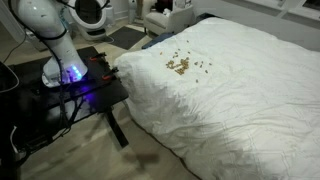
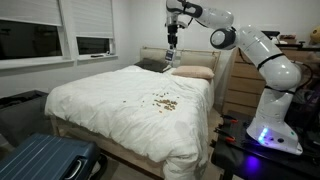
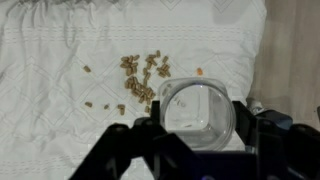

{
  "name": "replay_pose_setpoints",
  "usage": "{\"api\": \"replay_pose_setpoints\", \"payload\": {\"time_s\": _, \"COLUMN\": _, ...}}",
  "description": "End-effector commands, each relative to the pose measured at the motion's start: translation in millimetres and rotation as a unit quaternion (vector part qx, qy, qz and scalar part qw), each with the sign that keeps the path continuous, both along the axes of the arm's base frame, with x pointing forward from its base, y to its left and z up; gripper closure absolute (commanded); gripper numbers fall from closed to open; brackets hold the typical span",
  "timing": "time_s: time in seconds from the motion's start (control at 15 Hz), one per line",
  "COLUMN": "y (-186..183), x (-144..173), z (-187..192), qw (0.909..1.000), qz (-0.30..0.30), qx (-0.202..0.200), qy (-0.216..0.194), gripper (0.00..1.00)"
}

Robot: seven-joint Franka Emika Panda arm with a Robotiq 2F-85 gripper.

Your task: Pour the contents in the jar on the bed

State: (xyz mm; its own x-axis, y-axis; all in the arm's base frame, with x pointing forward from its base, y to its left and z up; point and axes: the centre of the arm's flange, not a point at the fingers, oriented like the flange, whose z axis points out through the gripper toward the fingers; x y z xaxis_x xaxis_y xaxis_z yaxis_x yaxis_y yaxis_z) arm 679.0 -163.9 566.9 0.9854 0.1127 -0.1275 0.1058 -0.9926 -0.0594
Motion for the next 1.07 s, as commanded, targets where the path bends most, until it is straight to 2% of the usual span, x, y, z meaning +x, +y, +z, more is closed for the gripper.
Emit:
{"api": "replay_pose_setpoints", "payload": {"time_s": 0.0, "y": 21, "x": -43, "z": -57, "qw": 0.9999, "qz": 0.009, "qx": 0.006, "qy": 0.012, "gripper": 0.55}}
{"api": "replay_pose_setpoints", "payload": {"time_s": 0.67, "y": 74, "x": -20, "z": -151, "qw": 0.995, "qz": 0.06, "qx": 0.017, "qy": 0.078, "gripper": 0.55}}
{"api": "replay_pose_setpoints", "payload": {"time_s": 1.0, "y": 116, "x": -11, "z": -185, "qw": 0.9917, "qz": 0.1, "qx": 0.014, "qy": 0.08, "gripper": 0.55}}
